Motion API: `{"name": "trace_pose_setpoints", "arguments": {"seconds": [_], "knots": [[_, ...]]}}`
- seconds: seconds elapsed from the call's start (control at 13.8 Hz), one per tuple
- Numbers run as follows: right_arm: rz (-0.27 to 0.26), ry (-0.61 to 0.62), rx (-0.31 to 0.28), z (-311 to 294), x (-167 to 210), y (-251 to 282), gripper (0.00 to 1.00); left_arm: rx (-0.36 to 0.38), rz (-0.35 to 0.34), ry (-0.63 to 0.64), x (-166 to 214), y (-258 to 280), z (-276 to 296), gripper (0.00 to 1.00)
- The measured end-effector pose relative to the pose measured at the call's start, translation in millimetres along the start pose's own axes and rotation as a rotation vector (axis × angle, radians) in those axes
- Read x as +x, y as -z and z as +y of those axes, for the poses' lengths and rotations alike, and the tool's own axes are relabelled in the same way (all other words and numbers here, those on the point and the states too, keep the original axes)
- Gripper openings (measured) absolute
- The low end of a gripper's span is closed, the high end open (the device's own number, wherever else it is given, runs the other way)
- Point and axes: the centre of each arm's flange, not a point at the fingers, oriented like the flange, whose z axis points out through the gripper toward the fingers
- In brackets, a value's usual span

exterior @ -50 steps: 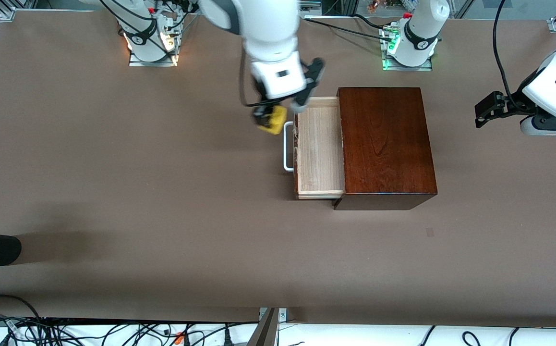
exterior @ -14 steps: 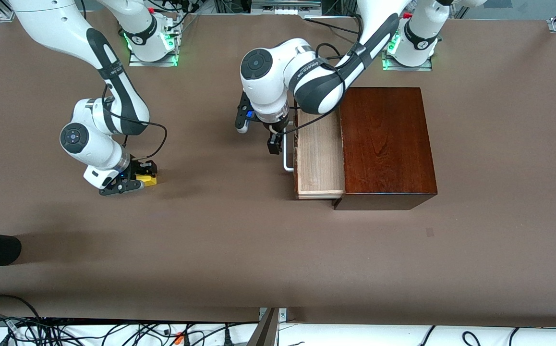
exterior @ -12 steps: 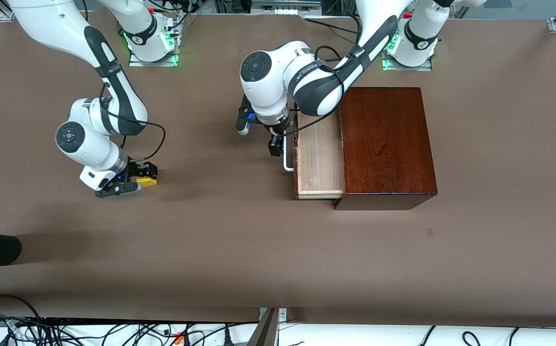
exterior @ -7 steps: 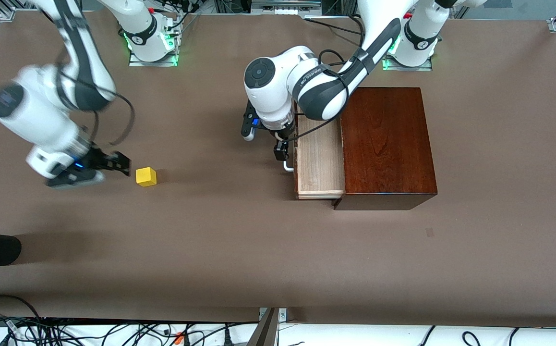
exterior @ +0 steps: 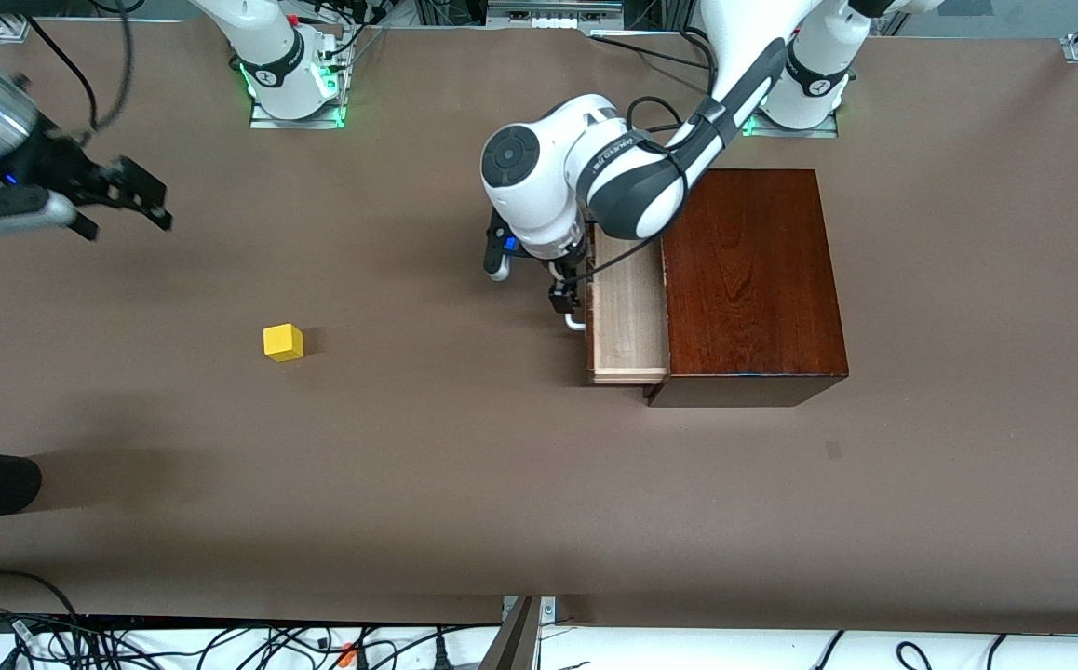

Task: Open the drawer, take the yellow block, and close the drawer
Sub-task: 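Open and withdraw the right gripper while the left gripper pushes the drawer, then push the drawer fully into the box with the left gripper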

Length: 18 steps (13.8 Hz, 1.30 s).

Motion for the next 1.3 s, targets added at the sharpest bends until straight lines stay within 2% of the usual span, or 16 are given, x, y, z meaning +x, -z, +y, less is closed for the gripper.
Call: {"name": "trace_pose_setpoints", "arguments": {"seconds": [0.22,0.65,0.87,1.3], "knots": [[0.002,-0.003,-0.018,4.2,3.5,23.5,1.00,-0.032,-0.036,0.027,-25.7,-1.4,-10.3,1.00],[-0.014,-0.002,-0.069,12.9,23.0,13.2,1.00,-0.085,-0.080,0.066,-68.8,-16.4,-19.4,1.00],[-0.040,0.005,-0.091,13.9,33.5,-1.8,1.00,-0.109,-0.103,0.079,-82.5,-21.3,-20.7,1.00],[-0.020,0.032,-0.093,-1.3,41.1,5.1,1.00,-0.108,-0.097,0.106,-85.2,-19.0,-21.9,1.00]]}}
